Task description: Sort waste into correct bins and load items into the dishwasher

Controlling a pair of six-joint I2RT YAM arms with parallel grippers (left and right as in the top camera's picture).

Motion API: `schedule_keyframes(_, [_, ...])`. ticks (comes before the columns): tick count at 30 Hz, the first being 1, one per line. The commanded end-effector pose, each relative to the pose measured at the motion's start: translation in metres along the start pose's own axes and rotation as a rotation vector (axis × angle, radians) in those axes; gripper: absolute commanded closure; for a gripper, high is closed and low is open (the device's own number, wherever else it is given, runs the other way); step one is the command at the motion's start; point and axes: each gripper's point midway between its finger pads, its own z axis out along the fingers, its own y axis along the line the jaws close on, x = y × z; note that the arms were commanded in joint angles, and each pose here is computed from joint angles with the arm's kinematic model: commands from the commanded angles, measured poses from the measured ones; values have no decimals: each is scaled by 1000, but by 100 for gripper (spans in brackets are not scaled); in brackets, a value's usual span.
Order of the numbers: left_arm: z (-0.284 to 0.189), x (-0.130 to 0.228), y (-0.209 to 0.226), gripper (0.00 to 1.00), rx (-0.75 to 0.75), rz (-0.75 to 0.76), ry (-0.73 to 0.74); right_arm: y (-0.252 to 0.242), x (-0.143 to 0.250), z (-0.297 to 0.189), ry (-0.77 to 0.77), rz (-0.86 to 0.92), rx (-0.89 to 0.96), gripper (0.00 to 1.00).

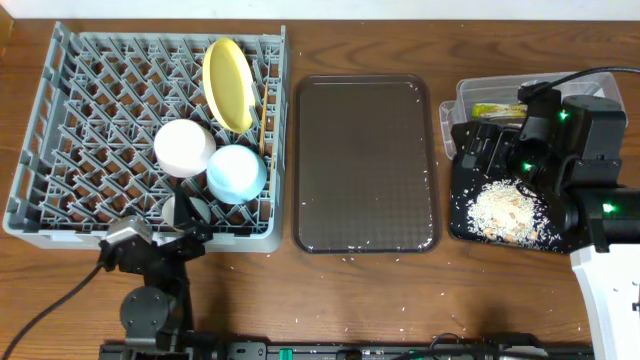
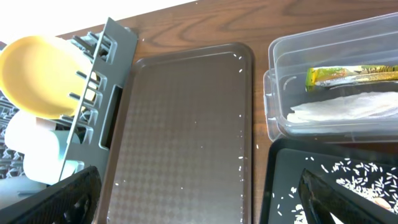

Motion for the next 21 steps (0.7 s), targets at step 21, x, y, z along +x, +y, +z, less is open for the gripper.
schedule_keyframes(21, [13,89,28,9,-43,28,113,-3,-3,-2,-11,6,8,1])
